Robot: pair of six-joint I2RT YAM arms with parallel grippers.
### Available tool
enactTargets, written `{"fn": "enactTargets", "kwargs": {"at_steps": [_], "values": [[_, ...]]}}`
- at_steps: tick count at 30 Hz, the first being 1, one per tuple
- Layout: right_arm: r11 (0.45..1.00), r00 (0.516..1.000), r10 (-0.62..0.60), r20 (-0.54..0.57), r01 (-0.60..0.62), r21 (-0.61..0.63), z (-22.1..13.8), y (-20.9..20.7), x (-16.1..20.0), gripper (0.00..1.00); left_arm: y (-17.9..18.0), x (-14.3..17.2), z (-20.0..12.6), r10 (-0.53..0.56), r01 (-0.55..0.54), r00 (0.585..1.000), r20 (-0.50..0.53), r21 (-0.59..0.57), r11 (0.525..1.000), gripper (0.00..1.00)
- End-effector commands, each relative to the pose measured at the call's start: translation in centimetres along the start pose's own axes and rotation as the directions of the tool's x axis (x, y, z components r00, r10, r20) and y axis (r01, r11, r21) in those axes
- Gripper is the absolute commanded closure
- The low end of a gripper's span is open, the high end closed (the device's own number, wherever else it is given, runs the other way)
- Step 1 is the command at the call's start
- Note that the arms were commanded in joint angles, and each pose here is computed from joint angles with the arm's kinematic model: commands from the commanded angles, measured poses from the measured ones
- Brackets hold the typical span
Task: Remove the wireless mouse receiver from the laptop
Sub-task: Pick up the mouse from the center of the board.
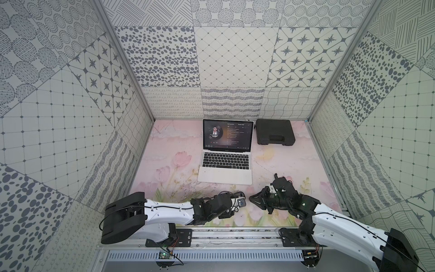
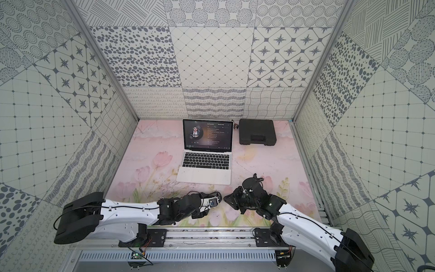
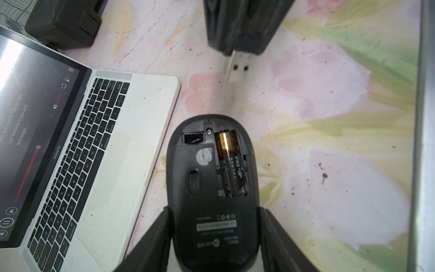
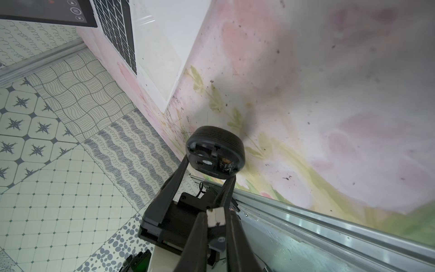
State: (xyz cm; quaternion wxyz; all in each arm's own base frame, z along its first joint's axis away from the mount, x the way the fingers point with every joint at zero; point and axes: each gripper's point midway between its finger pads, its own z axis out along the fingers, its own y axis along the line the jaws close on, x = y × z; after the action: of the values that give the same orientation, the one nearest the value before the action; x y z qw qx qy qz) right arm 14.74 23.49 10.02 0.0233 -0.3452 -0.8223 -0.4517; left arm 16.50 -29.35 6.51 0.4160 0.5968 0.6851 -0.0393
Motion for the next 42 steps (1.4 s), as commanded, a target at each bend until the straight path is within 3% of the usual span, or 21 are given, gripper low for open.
{"fn": "enactTargets", "kwargs": {"at_steps": [1, 10, 19, 27, 33, 38, 42], "values": [[0.996, 0.999, 0.034, 0.018, -0.032, -0.080, 0.3, 2.0, -0.4, 0.96, 1.2, -2.2, 0.0, -0.047, 0.052, 0.996, 0.076, -0.068, 0.996, 0.81], [0.993, 0.992, 0.097, 0.080, -0.092, -0.068, 1.3, 1.1, -1.6, 0.97, 1.3, -2.4, -0.1, -0.087, 0.089, 0.996, 0.028, -0.096, 0.991, 0.82], [0.994, 0.989, 0.105, 0.103, -0.100, -0.047, 1.4, 0.6, -1.9, 0.97, 0.5, -1.6, 0.8, -0.052, 0.044, 0.996, -0.076, -0.100, 0.994, 0.84], [0.994, 0.987, 0.108, 0.119, -0.106, -0.028, 1.6, -0.4, -2.3, 0.97, -0.9, 0.2, 2.1, -0.090, 0.083, 0.992, -0.085, -0.079, 0.993, 0.84], [0.994, 0.987, 0.113, 0.118, -0.112, -0.014, 1.5, -0.8, -2.3, 0.97, -1.9, -0.6, 1.6, -0.086, 0.086, 0.996, -0.021, -0.016, 0.996, 0.84], [0.995, 0.990, 0.095, 0.106, -0.095, -0.003, 1.4, -0.1, -1.8, 0.97, -3.5, -2.4, 0.0, -0.089, 0.081, 0.994, 0.069, 0.121, 0.989, 0.85], [0.996, 0.992, 0.087, 0.088, -0.089, 0.019, 1.4, 0.0, -1.4, 0.97, -5.2, -2.3, -0.4, -0.080, 0.064, 0.995, 0.062, 0.223, 0.973, 0.87]]}}
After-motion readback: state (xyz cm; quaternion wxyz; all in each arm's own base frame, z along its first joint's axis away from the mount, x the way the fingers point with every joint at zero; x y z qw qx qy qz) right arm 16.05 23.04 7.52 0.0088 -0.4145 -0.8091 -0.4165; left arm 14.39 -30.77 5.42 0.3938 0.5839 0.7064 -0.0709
